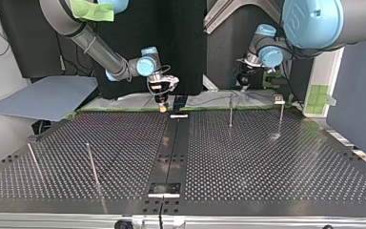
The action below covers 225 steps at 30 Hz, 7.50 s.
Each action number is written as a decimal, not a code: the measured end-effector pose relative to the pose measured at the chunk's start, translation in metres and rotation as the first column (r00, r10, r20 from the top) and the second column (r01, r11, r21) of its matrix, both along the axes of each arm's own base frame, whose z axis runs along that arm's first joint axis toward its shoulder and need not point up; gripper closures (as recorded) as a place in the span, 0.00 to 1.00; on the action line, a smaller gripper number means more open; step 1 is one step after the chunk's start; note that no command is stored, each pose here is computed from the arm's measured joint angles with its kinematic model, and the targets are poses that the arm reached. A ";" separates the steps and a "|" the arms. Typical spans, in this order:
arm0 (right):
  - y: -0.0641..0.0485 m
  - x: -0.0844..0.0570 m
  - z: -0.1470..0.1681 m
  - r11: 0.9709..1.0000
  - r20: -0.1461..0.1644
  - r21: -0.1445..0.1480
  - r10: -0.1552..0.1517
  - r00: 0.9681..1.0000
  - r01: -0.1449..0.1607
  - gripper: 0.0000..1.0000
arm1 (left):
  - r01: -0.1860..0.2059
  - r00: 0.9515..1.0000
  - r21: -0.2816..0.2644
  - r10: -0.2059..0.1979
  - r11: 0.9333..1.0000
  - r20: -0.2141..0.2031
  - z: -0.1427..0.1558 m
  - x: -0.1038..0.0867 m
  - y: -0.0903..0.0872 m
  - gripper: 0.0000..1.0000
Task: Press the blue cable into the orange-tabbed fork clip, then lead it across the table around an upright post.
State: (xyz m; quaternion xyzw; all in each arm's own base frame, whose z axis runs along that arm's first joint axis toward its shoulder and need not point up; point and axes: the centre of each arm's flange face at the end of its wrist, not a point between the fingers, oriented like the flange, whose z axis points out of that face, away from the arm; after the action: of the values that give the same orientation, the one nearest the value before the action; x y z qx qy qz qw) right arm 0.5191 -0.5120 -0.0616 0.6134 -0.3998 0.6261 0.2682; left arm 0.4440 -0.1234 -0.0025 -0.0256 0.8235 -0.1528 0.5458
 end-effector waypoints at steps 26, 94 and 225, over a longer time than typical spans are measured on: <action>0.000 0.000 0.000 1.000 0.004 0.003 -0.002 1.000 0.002 1.00 | -0.074 0.990 0.081 0.064 0.994 0.128 0.021 -0.002 -0.018 0.00; 0.002 0.002 -0.002 0.999 0.007 0.004 0.033 0.999 -0.033 1.00 | 0.020 0.986 0.038 -0.026 0.999 0.164 0.022 -0.029 -0.105 0.00; 0.000 -0.002 -0.006 0.999 -0.007 0.014 0.031 1.000 -0.031 1.00 | -0.216 0.916 0.186 0.133 0.959 0.378 0.011 0.077 -0.160 1.00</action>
State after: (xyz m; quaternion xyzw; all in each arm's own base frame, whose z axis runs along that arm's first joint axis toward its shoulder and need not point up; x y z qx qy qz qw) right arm 0.5174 -0.5124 -0.0676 0.6235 -0.3935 0.6253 0.2559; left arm 0.5205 -0.2834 0.0083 -0.0091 0.7150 -0.0117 0.6990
